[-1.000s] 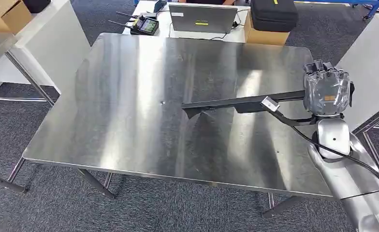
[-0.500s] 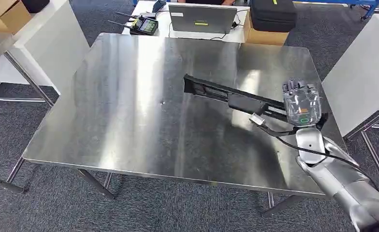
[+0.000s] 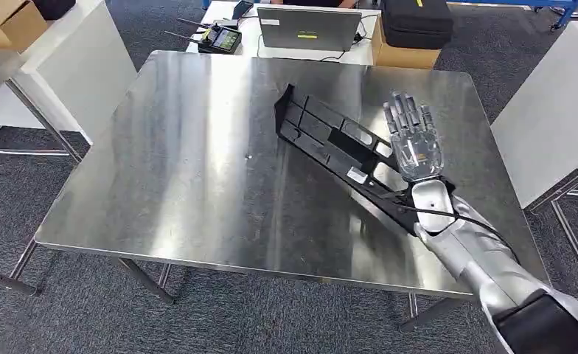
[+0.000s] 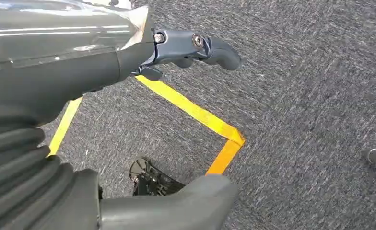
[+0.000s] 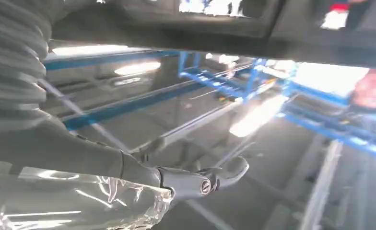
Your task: Take the parts from the cabinet and place them on the table.
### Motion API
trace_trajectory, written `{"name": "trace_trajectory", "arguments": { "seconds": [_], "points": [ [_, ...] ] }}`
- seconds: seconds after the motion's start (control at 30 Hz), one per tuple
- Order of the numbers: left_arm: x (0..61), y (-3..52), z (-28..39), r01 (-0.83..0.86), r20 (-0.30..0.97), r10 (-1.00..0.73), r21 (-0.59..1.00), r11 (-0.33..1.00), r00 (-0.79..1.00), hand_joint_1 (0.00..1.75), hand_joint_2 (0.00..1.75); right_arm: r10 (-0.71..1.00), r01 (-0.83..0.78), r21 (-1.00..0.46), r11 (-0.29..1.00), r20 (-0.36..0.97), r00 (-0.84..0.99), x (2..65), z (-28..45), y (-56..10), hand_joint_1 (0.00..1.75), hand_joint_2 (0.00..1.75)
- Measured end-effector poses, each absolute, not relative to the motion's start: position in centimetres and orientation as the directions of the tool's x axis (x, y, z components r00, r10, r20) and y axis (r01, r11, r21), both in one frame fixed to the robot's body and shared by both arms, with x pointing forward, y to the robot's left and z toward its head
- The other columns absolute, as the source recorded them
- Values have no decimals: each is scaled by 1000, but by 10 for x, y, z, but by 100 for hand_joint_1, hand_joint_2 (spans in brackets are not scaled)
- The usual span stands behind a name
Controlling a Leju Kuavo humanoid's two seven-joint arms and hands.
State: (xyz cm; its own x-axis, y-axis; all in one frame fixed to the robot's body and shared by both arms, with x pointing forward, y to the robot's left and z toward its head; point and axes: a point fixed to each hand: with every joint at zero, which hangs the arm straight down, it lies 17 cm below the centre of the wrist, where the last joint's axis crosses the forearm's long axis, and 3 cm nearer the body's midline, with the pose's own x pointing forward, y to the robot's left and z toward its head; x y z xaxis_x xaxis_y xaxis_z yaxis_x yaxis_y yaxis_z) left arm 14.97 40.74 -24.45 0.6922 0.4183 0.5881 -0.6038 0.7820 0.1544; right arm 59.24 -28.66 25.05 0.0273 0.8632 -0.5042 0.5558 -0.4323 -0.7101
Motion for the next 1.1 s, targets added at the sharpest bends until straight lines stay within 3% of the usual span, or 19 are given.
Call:
{"name": "trace_trajectory", "arguments": {
  "seconds": [0.2,0.47,0.7,1.1],
  "points": [
    [149,406,-245,-620,582,442,140,772,682,0,0,913,307,-885,-350,-396,-98,617,214,-272,0,175],
    [147,407,-246,-624,580,448,139,769,680,0,0,958,205,-949,-239,-264,-107,617,191,-266,0,175],
    [142,410,-246,-656,577,478,139,741,662,0,0,993,-255,-962,-101,-81,-90,605,98,-286,0,175],
    [136,411,-248,-681,568,501,152,716,653,0,0,999,-309,-950,41,35,26,603,86,-307,0,175]
  ]
}}
